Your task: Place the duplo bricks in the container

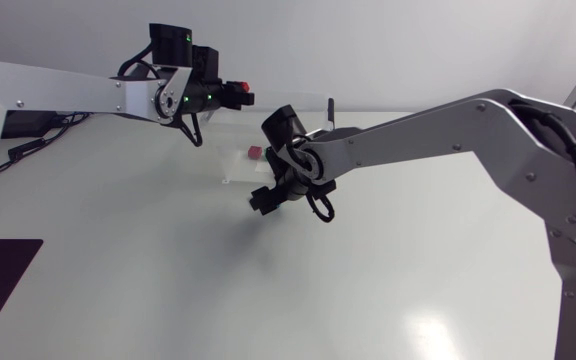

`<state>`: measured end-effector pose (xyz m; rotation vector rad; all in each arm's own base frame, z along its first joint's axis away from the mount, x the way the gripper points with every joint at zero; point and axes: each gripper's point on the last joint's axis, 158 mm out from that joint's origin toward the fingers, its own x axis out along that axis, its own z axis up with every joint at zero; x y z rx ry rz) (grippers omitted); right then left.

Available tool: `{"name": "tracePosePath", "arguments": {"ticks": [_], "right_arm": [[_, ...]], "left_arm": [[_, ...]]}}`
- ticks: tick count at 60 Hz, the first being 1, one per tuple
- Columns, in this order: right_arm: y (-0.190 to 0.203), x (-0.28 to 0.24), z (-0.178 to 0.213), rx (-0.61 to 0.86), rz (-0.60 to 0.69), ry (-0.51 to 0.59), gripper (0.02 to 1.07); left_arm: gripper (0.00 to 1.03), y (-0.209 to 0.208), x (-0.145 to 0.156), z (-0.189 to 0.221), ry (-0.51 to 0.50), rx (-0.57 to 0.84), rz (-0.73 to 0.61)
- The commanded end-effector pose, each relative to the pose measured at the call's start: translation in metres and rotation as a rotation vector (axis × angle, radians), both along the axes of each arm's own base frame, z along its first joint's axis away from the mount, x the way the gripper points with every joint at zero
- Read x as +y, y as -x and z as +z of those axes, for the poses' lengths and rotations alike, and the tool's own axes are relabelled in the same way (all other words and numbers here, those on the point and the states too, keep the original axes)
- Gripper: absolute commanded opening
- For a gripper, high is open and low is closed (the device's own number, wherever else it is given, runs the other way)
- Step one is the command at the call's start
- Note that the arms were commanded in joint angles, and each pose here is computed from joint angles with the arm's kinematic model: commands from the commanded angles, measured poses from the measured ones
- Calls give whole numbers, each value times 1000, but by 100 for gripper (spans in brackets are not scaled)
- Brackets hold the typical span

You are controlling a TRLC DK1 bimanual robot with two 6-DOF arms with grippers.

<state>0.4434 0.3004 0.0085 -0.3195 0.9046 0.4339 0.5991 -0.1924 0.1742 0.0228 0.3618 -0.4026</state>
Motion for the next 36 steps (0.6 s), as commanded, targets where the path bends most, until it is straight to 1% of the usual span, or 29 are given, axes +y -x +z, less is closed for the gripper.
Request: {"name": "tracePosePath", "arguments": {"ticks": [1,10,28,34,36], "right_arm": [[-3,3,-9,14,-26,6,97],[-3,7,-20,32,-35,26,97],[-4,14,-25,49,-58,60,96],[-5,15,-27,55,-63,68,96],[-7,14,-27,54,-69,69,96]], "left_arm": [[22,-16,5,-3,17,3,29],[23,-27,6,-7,17,6,36],[24,-49,12,-15,16,10,58],[26,-54,12,-16,18,6,65],[30,-56,13,-16,18,4,68]]}}
